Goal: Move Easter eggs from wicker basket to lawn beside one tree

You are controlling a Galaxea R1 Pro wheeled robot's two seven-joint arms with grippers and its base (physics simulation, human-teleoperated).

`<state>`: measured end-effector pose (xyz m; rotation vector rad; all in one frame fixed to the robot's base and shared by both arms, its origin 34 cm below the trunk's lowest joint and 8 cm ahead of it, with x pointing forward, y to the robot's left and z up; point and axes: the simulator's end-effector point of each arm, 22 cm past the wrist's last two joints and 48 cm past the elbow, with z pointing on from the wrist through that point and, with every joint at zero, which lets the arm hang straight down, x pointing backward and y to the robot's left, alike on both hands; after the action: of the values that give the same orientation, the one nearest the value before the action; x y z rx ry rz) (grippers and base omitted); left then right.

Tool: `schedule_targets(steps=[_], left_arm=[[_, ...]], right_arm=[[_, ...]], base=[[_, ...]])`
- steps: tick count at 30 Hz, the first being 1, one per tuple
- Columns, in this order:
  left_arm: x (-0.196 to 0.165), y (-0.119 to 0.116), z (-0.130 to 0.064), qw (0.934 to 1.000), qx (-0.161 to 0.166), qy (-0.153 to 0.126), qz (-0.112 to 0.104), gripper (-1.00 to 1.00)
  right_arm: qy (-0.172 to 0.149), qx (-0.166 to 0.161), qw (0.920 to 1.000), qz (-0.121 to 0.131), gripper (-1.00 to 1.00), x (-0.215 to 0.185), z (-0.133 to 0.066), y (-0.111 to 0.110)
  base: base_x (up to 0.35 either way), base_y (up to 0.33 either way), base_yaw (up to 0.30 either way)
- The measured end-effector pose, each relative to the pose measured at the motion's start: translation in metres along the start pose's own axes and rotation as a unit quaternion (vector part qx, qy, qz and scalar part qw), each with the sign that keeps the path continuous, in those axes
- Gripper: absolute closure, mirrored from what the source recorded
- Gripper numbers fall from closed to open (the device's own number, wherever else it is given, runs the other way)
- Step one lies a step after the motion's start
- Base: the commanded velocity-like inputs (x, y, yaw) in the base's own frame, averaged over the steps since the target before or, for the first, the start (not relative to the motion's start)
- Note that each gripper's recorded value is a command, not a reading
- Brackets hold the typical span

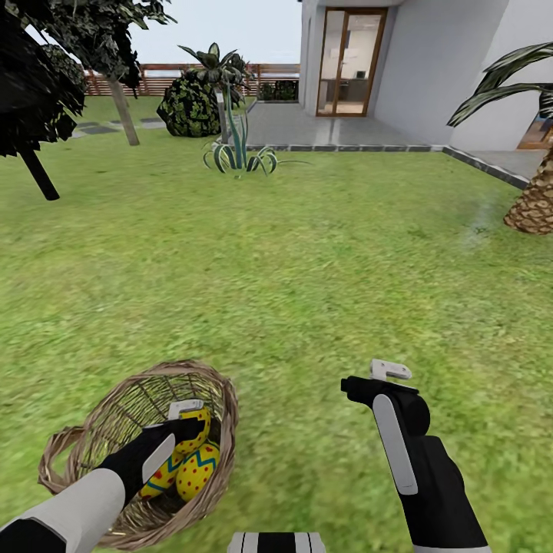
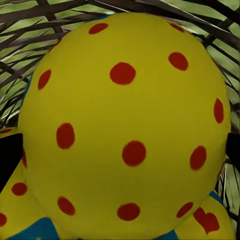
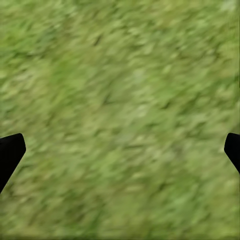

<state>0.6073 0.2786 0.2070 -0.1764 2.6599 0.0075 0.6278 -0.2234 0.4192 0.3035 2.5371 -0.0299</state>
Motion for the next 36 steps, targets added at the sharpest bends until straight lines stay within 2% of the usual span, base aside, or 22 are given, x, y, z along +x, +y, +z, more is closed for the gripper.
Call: schedule_targets(steps=[9, 13, 36], left_arm=[[0.000, 0.000, 0.000, 1.0000, 0.000, 0.001, 0.001, 1.00], [-0.006, -0.001, -0.006, 1.0000, 0.001, -0.004, -0.001, 1.00], [-0.018, -0.001, -0.014, 0.9999, 0.001, -0.016, -0.002, 1.00]], right_arm=[[0.000, 0.000, 1.0000, 0.000, -1.00, 0.000, 0.000, 0.000], [-0.008, -0.002, 1.0000, 0.001, -1.00, -0.006, -0.007, 0.001], [-0.020, -0.005, 0.9998, 0.001, -1.00, -0.015, -0.018, 0.002]], base=[[0.000, 0.000, 0.000], [0.000, 0.000, 0.000], [0.000, 0.000, 0.000]])
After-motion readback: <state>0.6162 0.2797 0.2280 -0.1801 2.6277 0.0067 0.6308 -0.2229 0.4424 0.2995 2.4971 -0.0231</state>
